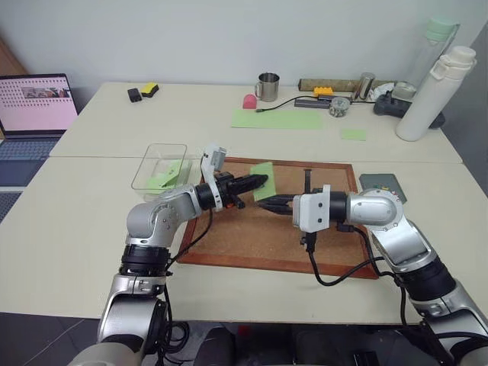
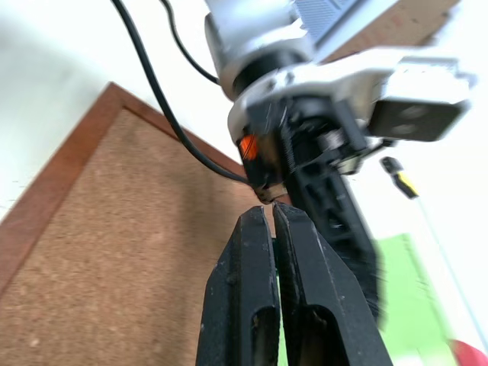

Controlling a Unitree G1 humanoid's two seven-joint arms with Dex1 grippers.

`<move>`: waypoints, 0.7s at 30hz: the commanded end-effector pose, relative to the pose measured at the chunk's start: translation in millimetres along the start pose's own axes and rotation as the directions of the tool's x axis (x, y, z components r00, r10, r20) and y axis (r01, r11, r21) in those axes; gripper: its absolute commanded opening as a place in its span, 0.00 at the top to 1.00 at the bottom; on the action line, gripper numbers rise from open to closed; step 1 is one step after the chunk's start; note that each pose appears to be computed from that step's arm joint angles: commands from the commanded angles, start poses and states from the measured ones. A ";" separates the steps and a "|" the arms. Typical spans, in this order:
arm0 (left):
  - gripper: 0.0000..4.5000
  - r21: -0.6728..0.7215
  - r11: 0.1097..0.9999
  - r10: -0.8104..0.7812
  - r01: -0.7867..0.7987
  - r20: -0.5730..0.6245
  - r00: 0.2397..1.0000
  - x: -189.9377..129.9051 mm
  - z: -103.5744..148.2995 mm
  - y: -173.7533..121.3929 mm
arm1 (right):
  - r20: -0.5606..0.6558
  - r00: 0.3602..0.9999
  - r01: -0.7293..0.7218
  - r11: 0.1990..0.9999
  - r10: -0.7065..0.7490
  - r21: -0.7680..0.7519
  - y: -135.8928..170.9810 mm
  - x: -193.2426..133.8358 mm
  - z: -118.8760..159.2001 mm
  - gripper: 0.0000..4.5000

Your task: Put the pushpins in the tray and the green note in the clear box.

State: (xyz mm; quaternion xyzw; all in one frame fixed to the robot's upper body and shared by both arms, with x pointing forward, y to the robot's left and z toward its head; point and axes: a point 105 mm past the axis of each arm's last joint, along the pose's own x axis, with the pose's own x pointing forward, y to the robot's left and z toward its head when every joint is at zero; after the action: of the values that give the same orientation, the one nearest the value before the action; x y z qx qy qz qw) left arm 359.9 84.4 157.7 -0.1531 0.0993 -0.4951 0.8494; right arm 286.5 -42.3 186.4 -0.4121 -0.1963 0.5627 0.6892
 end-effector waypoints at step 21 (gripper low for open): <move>0.99 0.698 0.631 -0.287 0.339 -0.196 0.938 54.3 17.7 -81.7 | -0.741 0.422 0.895 0.110 -0.523 0.432 -38.7 -182.6 -160.7 1.00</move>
State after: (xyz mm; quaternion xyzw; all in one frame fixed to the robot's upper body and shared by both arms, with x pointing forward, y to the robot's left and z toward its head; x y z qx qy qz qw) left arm 332.9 10.1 196.6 0.1672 -0.0771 -0.6273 0.7567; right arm 369.6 -261.5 143.6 -0.0275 0.0724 0.0838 0.9935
